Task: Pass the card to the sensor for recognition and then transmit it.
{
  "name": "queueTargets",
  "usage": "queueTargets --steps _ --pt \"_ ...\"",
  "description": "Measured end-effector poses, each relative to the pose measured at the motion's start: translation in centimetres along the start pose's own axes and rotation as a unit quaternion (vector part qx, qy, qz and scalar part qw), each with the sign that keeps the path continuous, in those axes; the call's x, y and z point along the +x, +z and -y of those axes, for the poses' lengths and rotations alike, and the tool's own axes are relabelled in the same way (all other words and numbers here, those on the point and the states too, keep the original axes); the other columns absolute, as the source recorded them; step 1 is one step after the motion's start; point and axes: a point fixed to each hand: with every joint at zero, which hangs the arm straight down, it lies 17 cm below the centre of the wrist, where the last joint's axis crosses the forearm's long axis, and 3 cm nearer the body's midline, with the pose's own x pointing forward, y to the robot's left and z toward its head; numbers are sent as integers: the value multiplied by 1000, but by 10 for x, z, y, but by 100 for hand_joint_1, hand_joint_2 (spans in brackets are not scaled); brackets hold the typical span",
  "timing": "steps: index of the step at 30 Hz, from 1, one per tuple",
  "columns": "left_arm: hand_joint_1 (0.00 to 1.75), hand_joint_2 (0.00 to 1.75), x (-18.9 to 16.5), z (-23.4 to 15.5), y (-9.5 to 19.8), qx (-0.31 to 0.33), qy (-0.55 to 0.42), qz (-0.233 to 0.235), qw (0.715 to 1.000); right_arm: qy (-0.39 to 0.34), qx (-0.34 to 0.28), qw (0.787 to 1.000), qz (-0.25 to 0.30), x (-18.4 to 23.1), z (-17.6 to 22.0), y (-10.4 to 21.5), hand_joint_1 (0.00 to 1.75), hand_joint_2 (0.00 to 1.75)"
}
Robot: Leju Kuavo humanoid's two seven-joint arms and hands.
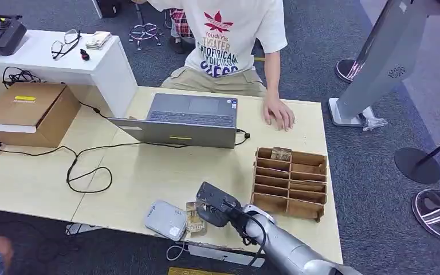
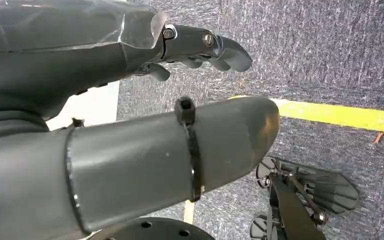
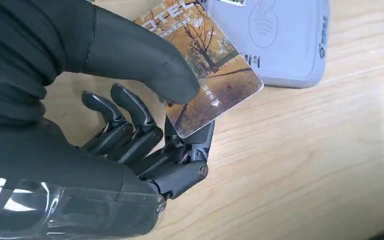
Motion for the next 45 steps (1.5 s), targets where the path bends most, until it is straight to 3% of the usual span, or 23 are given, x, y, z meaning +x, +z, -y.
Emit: queueTargets --steps 45 --pt "0 0 6 10 3 1 -10 1 1000 125 43 990 -58 -19 -43 -7 175 175"
